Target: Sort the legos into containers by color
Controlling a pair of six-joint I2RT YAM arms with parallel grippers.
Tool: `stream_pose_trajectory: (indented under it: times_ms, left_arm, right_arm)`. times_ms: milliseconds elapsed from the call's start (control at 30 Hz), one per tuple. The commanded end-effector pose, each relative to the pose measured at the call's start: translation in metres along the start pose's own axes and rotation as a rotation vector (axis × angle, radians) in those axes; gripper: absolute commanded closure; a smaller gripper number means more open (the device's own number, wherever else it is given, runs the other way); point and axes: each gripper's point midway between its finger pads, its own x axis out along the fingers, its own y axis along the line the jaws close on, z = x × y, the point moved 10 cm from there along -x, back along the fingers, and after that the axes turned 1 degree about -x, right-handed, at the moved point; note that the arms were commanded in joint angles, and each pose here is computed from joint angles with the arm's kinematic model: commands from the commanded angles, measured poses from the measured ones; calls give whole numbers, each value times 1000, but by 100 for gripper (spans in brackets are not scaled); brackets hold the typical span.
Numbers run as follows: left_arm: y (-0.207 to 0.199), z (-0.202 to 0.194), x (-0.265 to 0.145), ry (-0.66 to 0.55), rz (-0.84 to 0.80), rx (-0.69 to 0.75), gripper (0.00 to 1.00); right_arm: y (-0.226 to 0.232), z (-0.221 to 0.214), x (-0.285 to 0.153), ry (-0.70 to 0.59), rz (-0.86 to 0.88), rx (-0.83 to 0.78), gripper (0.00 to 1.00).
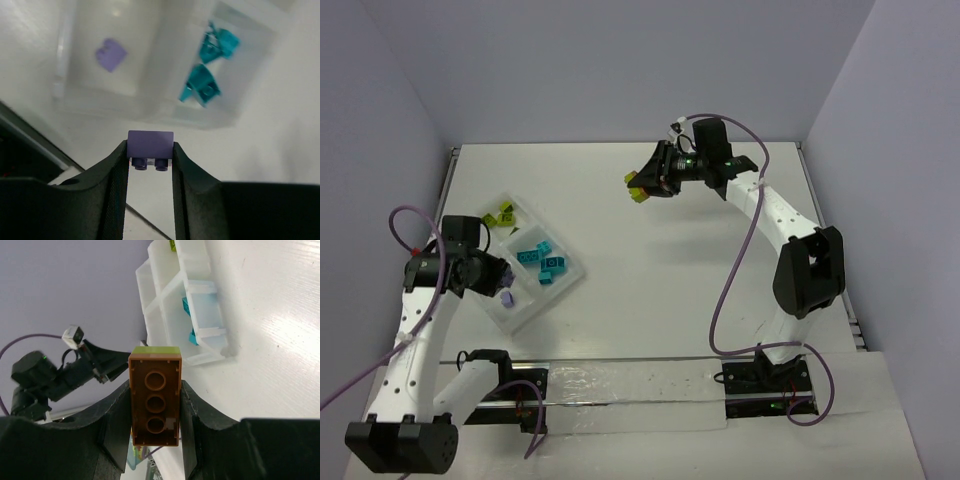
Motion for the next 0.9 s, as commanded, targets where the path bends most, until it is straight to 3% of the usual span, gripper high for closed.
stream_pose_trajectory:
  times_ms: [0, 367, 867]
  left_arm:
    - [1, 11, 15, -104, 140, -11, 100]
    - [-11, 10, 62, -127, 159, 20, 100]
    - [-17, 20, 91, -184, 275, 139, 100]
  right_arm:
    - [23, -3, -14, -25, 43, -80, 100]
    - [23, -6, -17, -23, 35, -95, 100]
    - [23, -9, -20, -31, 39, -102, 100]
